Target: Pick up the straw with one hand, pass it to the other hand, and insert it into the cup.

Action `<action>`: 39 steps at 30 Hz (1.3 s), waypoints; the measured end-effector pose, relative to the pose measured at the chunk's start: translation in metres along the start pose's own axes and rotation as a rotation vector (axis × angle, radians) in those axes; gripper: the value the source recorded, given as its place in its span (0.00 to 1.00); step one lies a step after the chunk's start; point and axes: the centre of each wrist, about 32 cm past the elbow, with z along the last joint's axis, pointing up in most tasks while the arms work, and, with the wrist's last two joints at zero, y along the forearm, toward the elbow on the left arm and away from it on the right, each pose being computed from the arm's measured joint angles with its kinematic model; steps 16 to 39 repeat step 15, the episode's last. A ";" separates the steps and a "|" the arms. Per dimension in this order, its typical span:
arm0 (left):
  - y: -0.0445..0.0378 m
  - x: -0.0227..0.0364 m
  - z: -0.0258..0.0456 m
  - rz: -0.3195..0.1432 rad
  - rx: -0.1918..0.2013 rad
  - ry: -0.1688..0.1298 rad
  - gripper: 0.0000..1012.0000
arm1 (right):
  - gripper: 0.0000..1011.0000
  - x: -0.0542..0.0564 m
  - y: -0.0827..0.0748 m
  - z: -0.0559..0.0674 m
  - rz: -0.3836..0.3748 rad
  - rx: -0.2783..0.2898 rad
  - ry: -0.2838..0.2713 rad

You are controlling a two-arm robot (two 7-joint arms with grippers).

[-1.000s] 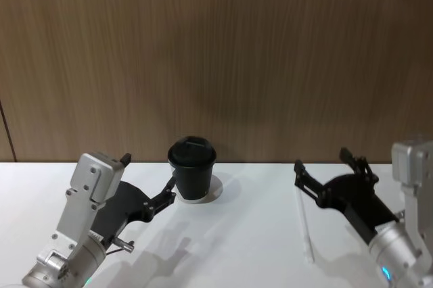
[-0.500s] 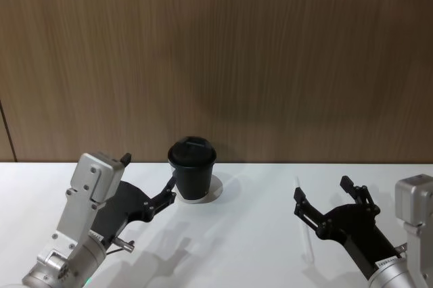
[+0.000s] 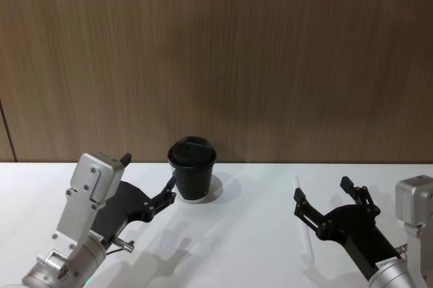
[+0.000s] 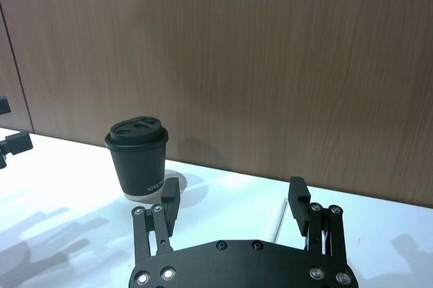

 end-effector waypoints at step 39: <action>0.0000 0.0000 0.0000 0.000 0.000 0.000 0.99 | 0.99 0.000 0.000 0.000 0.000 0.000 -0.001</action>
